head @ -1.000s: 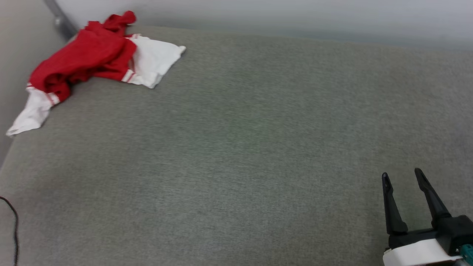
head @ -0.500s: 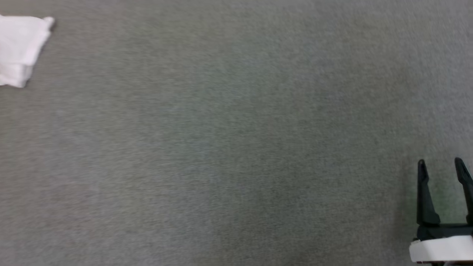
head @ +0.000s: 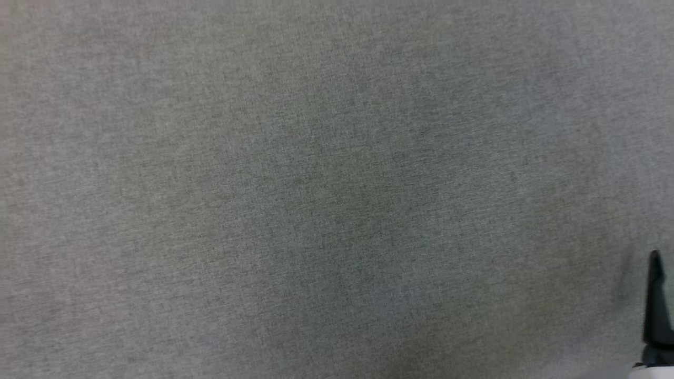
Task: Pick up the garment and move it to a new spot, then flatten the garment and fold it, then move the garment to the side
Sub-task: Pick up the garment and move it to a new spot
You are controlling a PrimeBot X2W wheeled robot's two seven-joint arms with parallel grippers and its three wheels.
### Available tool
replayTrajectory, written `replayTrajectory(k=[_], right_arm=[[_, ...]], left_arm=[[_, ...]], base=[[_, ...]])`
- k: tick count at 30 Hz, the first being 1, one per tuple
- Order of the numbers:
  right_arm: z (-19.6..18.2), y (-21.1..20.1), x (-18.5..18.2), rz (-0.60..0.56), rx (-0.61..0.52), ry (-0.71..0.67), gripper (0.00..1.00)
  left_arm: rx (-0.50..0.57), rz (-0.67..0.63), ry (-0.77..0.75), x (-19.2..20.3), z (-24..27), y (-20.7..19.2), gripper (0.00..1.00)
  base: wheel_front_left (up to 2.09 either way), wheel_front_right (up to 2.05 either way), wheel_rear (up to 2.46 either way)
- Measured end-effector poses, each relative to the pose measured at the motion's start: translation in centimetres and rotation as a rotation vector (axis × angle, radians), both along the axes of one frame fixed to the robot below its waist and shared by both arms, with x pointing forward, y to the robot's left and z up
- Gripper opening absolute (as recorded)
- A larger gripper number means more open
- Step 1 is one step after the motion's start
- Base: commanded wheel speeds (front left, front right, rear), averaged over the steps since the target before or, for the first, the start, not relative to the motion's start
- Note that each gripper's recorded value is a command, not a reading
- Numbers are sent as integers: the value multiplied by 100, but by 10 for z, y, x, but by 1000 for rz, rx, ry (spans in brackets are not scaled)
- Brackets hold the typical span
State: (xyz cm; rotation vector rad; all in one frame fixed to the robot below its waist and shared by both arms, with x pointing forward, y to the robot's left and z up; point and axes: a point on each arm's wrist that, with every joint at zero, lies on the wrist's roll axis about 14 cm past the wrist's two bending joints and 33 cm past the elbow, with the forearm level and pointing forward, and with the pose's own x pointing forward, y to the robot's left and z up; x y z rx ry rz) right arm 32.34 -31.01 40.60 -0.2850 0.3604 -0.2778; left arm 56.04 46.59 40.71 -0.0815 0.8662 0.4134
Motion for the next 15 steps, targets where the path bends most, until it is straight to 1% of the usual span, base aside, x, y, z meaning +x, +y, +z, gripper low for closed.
replayTrajectory(k=[5, 9, 13, 15], right_arm=[[8, -15, 6, -22, -54, -11, 100], [7, -18, 11, -22, -73, -4, 100], [7, -15, 19, 1, -86, -5, 100], [6, -14, 21, 7, -92, 1, 100]], left_arm=[[-31, 7, 35, 15, -13, -8, 100], [-37, 19, 107, 11, -33, -9, 100], [-33, 41, 124, 12, -42, -6, 100], [-52, 64, 138, 12, -49, -6, 100]], base=[[0, 0, 0], [0, 0, 0], [0, 0, 0], [0, 0, 0]])
